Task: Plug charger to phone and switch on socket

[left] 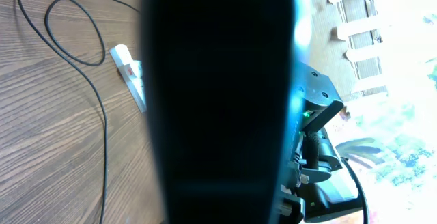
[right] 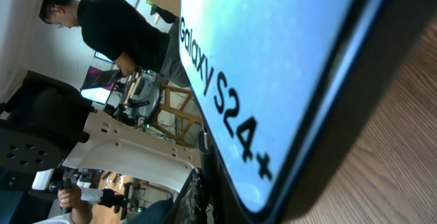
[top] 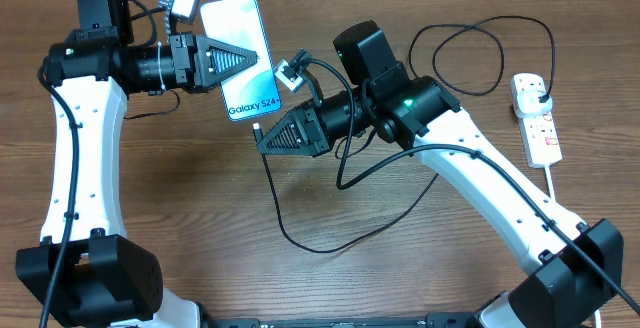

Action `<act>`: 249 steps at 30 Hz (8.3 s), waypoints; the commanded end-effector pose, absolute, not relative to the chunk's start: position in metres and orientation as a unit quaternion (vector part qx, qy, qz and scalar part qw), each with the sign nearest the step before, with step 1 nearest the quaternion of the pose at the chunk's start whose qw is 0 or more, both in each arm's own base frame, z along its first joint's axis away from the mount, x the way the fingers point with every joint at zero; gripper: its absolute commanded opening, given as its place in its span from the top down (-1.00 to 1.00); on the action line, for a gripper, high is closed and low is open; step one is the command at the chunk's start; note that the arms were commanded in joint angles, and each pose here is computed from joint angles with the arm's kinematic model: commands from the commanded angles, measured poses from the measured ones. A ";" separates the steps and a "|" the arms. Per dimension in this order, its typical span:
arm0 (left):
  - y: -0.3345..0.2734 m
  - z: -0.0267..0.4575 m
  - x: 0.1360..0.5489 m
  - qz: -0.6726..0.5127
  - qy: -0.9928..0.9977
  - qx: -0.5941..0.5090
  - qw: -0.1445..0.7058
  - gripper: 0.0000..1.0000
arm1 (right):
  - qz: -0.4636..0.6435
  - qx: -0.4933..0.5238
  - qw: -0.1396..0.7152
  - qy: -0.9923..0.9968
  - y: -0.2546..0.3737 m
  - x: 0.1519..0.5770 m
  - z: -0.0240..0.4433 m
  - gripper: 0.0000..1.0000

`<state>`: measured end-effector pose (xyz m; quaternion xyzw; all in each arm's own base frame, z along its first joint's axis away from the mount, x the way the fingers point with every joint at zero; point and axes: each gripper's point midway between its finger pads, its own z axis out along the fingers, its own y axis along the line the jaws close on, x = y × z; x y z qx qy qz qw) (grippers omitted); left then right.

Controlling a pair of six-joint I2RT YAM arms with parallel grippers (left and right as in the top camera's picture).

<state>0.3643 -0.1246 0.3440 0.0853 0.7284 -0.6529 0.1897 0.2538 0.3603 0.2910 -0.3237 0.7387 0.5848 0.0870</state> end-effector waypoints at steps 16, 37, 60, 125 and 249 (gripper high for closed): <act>-0.126 0.360 0.356 -0.663 0.717 0.092 0.193 0.92 | 0.603 -0.330 0.112 0.718 0.351 0.268 0.306 0.93; -0.128 0.371 0.357 -0.683 0.702 0.092 0.179 0.91 | 0.607 -0.330 0.107 0.714 0.353 0.265 0.308 0.93; -0.129 0.370 0.356 -0.686 0.703 0.081 0.167 0.92 | 0.609 -0.333 0.116 0.710 0.354 0.267 0.310 0.93; -0.139 0.369 0.357 -0.679 0.707 0.099 0.171 0.92 | 0.606 -0.308 0.110 0.726 0.354 0.274 0.309 0.92; -0.006 0.238 0.441 -0.134 0.942 -0.083 0.297 -1.00 | 0.265 -0.049 -0.007 0.963 0.275 0.371 0.009 -0.08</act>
